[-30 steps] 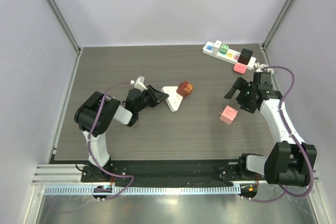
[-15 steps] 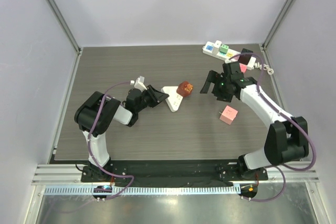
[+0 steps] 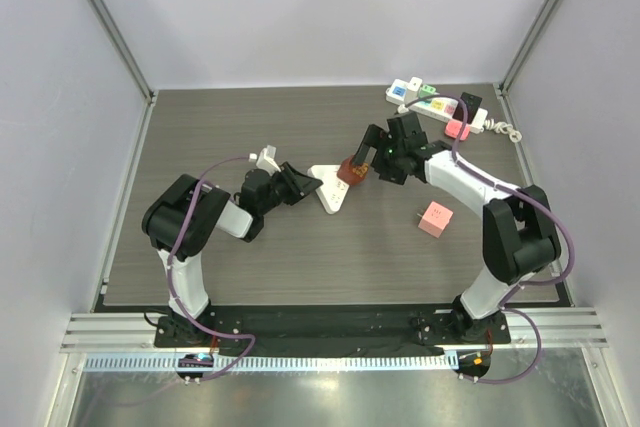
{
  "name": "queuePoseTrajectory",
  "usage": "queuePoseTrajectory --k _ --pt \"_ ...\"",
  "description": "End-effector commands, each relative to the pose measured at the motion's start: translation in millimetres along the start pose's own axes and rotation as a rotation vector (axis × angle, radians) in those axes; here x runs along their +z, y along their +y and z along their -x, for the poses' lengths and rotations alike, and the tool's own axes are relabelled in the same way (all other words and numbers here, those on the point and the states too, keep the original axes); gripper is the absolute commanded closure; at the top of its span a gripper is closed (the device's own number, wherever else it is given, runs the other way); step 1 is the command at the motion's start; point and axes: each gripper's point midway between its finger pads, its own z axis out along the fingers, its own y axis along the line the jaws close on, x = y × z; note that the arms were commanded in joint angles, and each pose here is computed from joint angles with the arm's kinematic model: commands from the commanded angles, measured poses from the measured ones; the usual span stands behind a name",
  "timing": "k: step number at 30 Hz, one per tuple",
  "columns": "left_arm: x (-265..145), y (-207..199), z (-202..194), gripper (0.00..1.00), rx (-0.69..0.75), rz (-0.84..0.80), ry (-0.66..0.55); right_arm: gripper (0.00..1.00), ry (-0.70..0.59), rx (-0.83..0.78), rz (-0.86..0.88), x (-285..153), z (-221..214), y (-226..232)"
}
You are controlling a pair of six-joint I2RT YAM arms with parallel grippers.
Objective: Pull the plug off the socket
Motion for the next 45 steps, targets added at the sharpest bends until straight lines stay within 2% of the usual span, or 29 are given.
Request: queuePoseTrajectory --k 1,11,15,16,19,21,24,27,30,31,36,45 --pt "0.0 6.3 -8.9 1.00 0.035 0.010 0.025 0.03 -0.068 0.017 0.059 6.8 22.2 24.0" --pt "-1.4 5.9 -9.0 1.00 0.039 0.012 0.023 0.13 -0.020 0.030 0.077 44.5 3.2 29.7" --pt "-0.3 6.2 -9.8 1.00 0.037 0.010 0.027 0.21 -0.004 0.034 0.076 51.9 -6.2 28.3" --pt "0.0 6.1 -10.0 1.00 0.035 0.010 0.028 0.35 -0.004 0.034 0.078 52.9 -7.0 27.9" --pt "0.0 2.4 -11.1 1.00 0.038 -0.004 0.038 0.56 -0.012 0.021 0.078 56.7 -6.3 25.6" --pt "-0.2 1.5 -11.4 1.00 0.042 -0.008 0.041 0.55 -0.010 0.013 0.065 62.2 -6.6 22.7" --pt "-0.2 1.8 -12.0 1.00 0.040 -0.007 0.043 0.44 0.008 0.008 0.074 65.9 -9.1 25.2" --pt "-0.2 1.5 -11.4 1.00 0.042 -0.008 0.041 0.45 0.031 0.022 0.073 70.6 -15.2 23.1" --pt "-0.1 1.5 -12.2 0.96 0.043 -0.009 0.045 0.80 0.039 0.036 0.072 71.3 -19.1 20.1" --pt "-0.3 0.9 -13.1 0.95 0.043 -0.013 0.050 0.97 0.043 0.039 0.075 70.6 -20.5 20.0" --pt "-0.1 -4.5 -14.8 0.70 0.063 -0.030 0.057 0.99 0.037 0.073 0.101 63.4 -27.0 19.6" --pt "3.1 -7.1 -19.3 0.60 0.070 -0.043 0.079 0.99 0.028 0.128 0.161 61.1 -41.6 20.3"
